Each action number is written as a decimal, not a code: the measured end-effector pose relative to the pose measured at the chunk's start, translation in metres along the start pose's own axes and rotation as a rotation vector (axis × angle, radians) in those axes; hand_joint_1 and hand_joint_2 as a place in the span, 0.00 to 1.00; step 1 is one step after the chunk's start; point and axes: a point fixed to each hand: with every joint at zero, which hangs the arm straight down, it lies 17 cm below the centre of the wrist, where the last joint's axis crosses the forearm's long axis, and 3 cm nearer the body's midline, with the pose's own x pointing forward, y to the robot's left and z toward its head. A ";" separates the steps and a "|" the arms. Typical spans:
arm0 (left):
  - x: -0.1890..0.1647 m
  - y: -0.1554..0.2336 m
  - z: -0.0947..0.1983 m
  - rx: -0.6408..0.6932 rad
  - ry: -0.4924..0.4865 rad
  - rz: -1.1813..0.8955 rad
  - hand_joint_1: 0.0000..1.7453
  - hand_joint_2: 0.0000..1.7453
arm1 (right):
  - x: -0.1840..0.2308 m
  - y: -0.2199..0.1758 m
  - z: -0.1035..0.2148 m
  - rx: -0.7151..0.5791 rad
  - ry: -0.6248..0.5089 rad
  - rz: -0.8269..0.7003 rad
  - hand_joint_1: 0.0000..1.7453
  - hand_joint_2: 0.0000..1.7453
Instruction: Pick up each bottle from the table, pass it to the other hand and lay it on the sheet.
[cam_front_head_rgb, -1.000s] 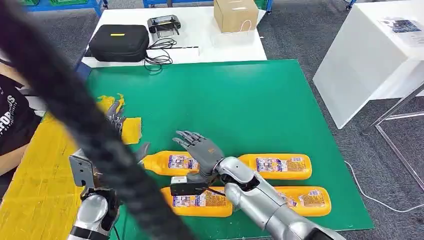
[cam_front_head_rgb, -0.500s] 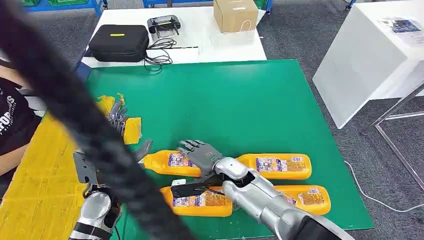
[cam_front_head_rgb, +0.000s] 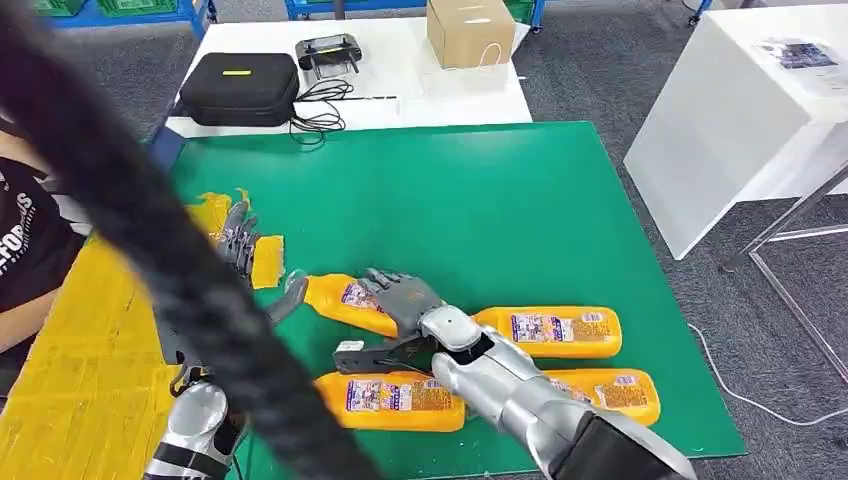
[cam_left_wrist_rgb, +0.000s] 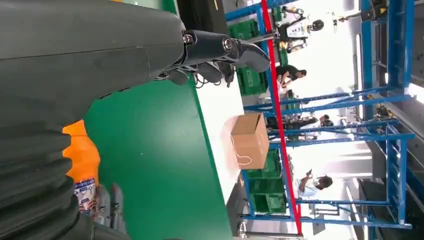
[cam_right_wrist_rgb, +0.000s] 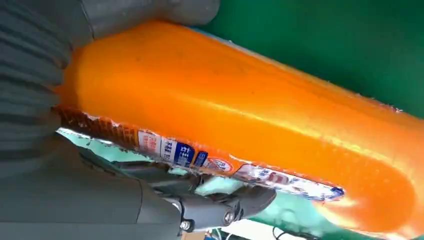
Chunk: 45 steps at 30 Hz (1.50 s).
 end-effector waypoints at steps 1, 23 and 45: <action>0.000 0.000 0.000 0.001 0.001 0.001 0.00 1.00 | 0.000 0.000 0.000 0.000 0.001 -0.005 1.00 1.00; -0.006 -0.002 0.007 0.001 0.024 0.004 0.00 1.00 | 0.000 -0.054 0.016 -0.346 -0.015 -0.374 1.00 1.00; -0.015 -0.040 0.020 -0.138 0.118 0.261 0.00 1.00 | -0.004 -0.169 0.127 -0.947 -0.249 -0.881 1.00 1.00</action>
